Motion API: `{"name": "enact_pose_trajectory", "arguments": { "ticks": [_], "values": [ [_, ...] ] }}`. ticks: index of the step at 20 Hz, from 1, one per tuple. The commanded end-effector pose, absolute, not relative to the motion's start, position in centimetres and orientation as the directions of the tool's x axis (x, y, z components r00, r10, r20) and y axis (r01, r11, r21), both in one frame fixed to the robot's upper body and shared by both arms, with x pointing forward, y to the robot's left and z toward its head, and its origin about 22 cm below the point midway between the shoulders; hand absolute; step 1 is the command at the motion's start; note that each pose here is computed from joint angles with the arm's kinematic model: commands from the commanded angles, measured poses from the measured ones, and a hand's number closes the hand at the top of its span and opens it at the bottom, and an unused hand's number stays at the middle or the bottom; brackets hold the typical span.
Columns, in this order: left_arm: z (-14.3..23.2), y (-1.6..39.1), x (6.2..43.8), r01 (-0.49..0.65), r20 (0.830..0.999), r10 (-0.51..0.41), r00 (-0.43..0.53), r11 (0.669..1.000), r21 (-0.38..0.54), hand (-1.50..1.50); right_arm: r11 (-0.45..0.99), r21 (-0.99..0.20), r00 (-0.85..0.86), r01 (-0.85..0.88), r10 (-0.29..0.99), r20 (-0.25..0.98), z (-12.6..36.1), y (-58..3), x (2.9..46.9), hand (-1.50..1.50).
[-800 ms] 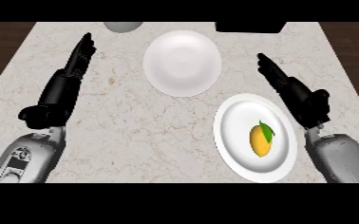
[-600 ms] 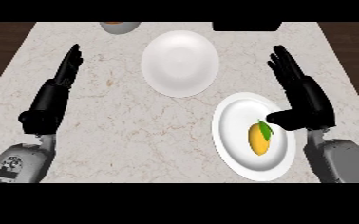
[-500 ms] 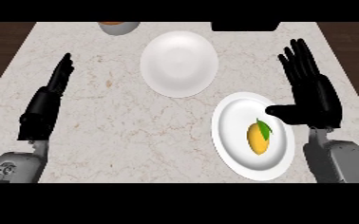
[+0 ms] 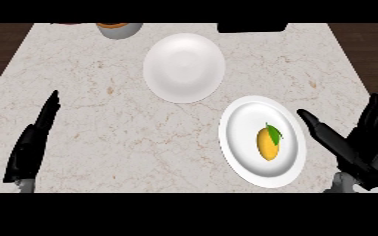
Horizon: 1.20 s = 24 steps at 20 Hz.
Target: Pick the lemon from the plate and place it in the plate
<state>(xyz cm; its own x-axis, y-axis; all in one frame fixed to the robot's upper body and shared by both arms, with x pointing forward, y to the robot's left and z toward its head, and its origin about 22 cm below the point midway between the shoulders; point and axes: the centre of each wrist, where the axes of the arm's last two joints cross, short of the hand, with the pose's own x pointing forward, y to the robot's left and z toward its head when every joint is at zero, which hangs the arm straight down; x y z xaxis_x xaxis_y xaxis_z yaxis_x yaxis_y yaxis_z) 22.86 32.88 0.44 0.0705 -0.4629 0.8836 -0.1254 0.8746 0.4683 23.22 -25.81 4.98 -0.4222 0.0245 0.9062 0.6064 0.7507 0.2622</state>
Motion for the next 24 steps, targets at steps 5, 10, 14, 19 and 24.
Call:
{"name": "enact_pose_trajectory", "arguments": {
  "ticks": [5, 10, 14, 19, 24],
  "values": [
    [-1.0, 32.7, 21.4, -0.112, 0.887, -0.456, 0.072, 0.880, 0.461, 0.00, 0.781, 0.205, -0.392, 0.590, 0.056, 0.918, 5.3, -22.2, 13.3, -1.50],
    [-0.5, 32.7, 21.5, -0.105, 0.884, -0.464, 0.053, 0.878, 0.467, 0.00, 0.837, -0.126, -0.102, 0.532, 0.211, 0.972, 3.9, -23.8, 10.6, -1.50],
    [-0.4, 32.5, 21.5, -0.095, 0.877, -0.479, 0.026, 0.873, 0.479, 0.00, 0.828, -0.272, 0.043, 0.490, 0.288, 0.957, 6.4, -25.5, 11.2, -1.50],
    [0.4, 33.2, 22.3, -0.095, 0.883, -0.468, 0.037, 0.878, 0.470, 0.00, 0.834, -0.372, 0.215, 0.408, 0.308, 0.927, 7.9, -26.2, 12.5, -1.50],
    [1.1, 33.0, 21.9, -0.098, 0.880, -0.474, 0.042, 0.874, 0.476, 0.00, 0.854, -0.445, 0.322, 0.269, 0.355, 0.877, 9.6, -26.7, 14.5, -1.50]
  ]
}}
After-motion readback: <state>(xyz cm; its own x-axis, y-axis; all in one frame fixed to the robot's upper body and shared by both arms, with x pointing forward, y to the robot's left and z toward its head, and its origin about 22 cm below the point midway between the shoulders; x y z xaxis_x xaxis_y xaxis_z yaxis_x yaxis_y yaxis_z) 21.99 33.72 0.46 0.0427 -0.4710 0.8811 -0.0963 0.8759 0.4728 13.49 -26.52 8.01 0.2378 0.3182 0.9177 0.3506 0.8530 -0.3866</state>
